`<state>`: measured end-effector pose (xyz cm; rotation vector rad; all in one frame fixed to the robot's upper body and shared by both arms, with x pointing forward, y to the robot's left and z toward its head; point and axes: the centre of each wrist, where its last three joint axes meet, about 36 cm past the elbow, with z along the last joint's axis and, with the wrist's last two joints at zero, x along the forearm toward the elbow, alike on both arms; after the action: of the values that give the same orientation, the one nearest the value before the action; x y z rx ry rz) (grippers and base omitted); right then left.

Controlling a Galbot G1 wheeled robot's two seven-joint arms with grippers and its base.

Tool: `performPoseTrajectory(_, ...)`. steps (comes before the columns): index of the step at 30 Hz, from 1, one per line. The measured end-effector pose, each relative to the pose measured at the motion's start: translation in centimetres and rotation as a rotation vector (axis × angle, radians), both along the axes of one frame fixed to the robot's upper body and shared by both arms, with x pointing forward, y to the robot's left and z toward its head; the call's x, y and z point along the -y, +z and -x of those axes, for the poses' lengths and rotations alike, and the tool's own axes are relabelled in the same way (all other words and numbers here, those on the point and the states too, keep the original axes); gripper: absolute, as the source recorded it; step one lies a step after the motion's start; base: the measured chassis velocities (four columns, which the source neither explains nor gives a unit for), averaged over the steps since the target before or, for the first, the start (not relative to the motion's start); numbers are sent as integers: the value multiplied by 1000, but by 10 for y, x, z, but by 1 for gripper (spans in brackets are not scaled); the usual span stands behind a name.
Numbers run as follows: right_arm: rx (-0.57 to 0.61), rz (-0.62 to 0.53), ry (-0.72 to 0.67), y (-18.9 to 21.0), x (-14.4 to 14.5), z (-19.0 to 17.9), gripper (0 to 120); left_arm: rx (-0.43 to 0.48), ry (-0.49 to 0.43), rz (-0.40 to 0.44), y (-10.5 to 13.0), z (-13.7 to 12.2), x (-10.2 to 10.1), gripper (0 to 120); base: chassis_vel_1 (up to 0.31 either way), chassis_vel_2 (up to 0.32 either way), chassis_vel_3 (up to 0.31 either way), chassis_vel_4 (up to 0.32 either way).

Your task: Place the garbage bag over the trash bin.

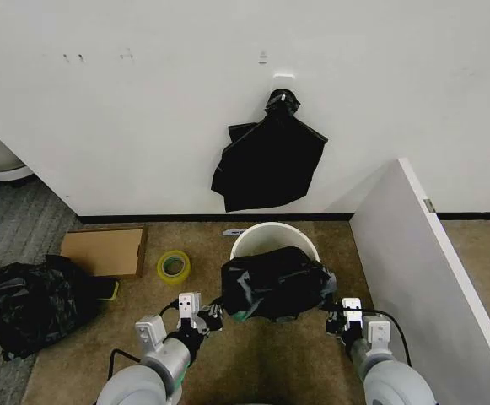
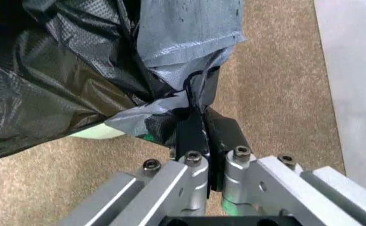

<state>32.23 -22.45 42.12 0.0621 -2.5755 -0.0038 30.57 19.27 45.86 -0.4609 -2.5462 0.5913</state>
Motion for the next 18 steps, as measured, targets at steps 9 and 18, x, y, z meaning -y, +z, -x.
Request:
performPoseTrajectory(9, -3, -3, 15, -4, -2, -2, 0, -31, 23, -7, -9, -4, -4, 0, 0, 0, 0, 0)
performPoseTrajectory(18, 4, -6, 18, -15, -4, -5, 0, -41, 47, -28, -19, -11, -9, 0, 0, 0, 0, 0)
